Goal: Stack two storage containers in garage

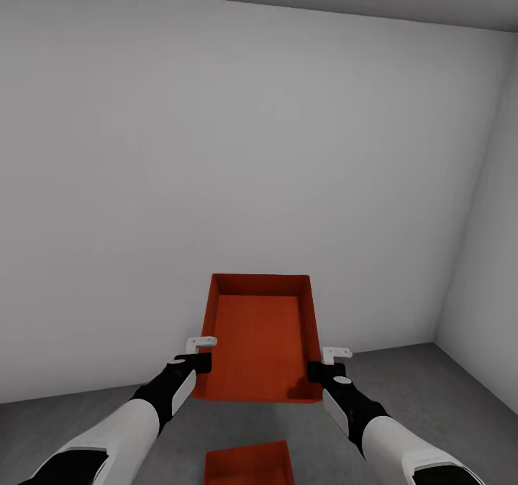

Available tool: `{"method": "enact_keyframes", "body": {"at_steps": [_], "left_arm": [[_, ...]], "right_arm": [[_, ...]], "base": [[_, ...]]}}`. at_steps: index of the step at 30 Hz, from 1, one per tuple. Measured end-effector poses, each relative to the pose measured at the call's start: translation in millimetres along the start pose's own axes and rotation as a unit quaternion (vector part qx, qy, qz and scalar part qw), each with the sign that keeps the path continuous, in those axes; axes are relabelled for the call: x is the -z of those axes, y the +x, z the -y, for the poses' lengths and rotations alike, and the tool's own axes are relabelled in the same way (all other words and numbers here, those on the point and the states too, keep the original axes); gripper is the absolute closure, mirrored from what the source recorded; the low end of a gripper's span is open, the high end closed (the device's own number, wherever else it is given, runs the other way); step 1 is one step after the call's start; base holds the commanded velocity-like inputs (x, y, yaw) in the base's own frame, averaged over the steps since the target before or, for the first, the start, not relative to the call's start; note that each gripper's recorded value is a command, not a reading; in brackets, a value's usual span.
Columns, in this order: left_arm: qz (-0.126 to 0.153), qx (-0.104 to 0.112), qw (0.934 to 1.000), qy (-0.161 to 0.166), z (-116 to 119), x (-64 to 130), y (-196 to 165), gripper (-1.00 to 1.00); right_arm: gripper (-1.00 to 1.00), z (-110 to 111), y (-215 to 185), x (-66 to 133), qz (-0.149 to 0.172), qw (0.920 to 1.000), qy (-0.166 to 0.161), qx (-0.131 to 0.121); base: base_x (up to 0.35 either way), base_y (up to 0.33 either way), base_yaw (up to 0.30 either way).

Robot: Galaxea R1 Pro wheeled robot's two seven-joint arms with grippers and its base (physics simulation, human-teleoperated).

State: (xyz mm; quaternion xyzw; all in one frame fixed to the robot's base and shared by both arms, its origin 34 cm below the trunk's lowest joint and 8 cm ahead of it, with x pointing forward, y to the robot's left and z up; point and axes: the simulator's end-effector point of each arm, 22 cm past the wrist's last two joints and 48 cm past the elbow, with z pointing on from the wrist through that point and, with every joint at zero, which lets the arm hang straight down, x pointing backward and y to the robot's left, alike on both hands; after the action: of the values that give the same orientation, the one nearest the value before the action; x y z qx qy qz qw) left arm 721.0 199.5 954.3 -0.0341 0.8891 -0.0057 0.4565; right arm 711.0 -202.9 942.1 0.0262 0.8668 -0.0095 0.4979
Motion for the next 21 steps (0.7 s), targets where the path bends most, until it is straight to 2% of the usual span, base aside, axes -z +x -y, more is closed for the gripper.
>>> {"method": "enact_keyframes", "body": {"at_steps": [9,21], "left_arm": [[0.0,0.0,1.0,0.0,-0.3,-0.1,-0.1,1.0],[0.0,0.0,1.0,0.0,-0.1,-0.3,0.2,1.0]], "right_arm": [[1.0,-0.3,0.3,-0.1,0.0,1.0,0.0,0.0],[1.0,0.0,0.3,-0.3,0.0,1.0,0.0,0.0]], "base": [[0.089,0.078,0.0],[0.01,0.01,0.0]]}}
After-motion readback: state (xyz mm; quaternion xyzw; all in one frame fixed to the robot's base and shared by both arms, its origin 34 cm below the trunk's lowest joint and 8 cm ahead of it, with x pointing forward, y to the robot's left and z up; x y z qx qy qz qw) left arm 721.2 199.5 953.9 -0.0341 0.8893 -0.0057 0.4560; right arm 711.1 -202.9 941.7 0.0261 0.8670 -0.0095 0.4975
